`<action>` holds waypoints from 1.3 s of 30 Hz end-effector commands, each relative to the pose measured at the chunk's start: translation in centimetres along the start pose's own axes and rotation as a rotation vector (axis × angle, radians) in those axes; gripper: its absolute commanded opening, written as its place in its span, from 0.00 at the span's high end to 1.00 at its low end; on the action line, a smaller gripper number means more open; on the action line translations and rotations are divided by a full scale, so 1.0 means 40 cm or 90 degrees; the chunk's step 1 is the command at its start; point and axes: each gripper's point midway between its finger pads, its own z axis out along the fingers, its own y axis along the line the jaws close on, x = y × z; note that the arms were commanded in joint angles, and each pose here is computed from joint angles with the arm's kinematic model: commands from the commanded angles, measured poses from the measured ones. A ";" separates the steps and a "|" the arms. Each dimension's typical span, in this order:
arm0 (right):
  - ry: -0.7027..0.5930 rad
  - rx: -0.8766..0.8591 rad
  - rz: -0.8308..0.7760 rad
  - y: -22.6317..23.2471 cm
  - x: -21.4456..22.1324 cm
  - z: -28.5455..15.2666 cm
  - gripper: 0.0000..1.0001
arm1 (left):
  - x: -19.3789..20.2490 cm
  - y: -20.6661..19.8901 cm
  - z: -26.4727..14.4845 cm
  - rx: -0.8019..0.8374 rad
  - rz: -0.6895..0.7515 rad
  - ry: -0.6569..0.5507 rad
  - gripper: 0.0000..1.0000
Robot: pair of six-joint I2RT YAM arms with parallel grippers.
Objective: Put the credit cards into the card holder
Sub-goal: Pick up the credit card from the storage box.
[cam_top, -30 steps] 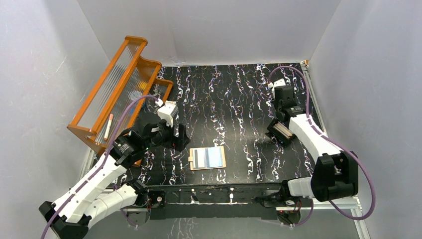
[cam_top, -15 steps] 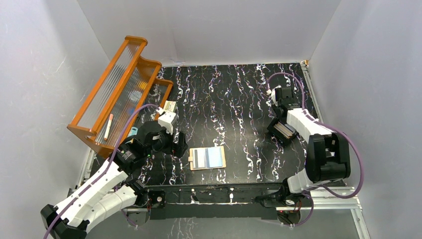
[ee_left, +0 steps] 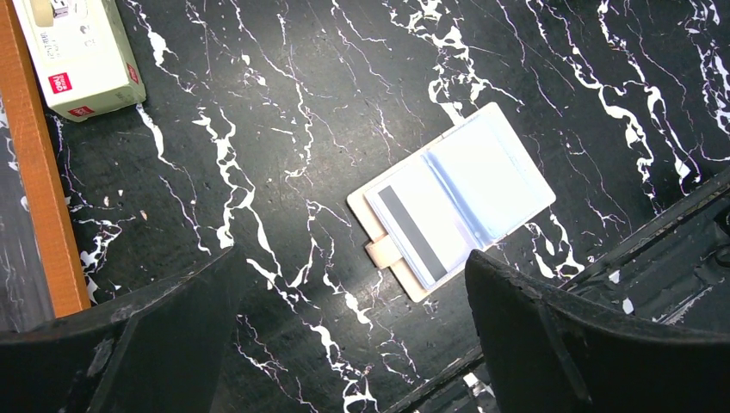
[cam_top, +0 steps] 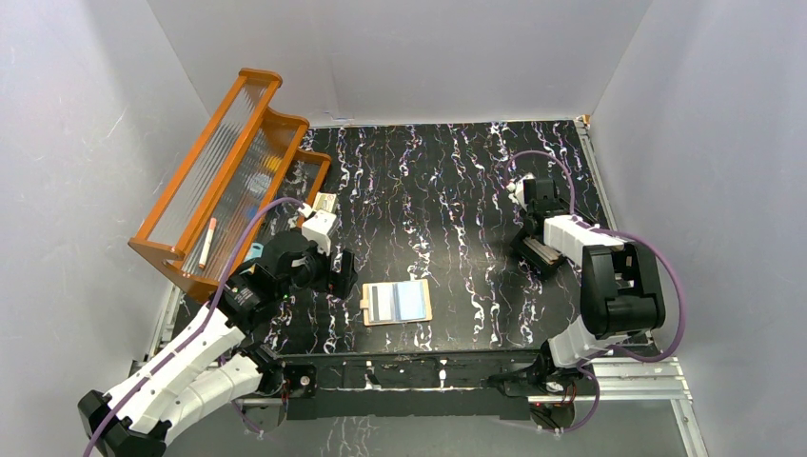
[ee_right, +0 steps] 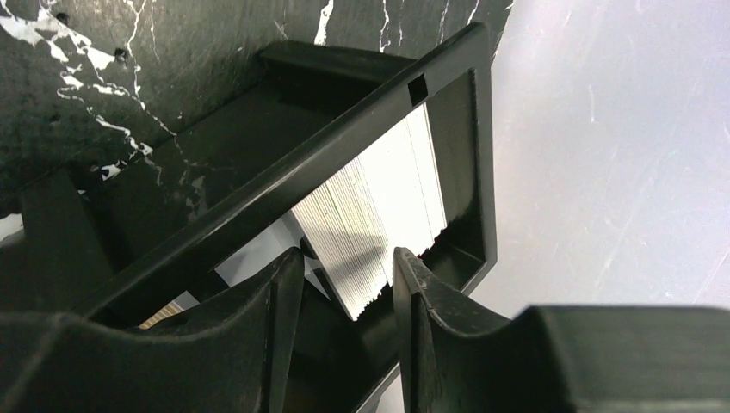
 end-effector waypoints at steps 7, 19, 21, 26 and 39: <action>-0.054 0.074 0.022 -0.076 -0.059 -0.009 0.62 | -0.014 0.010 0.000 -0.012 0.010 -0.015 0.02; -0.066 0.055 0.046 -0.081 -0.074 -0.032 0.73 | -0.007 0.009 0.006 -0.010 0.010 -0.007 0.02; -0.065 0.055 0.052 -0.085 -0.076 -0.035 0.73 | -0.006 0.008 0.007 -0.009 0.011 -0.006 0.02; -0.059 0.056 0.062 -0.091 -0.077 -0.041 0.74 | -0.007 0.006 0.006 -0.006 0.012 -0.007 0.01; -0.051 0.037 0.073 -0.086 -0.077 -0.050 0.75 | -0.006 0.005 0.007 -0.004 0.012 -0.006 0.02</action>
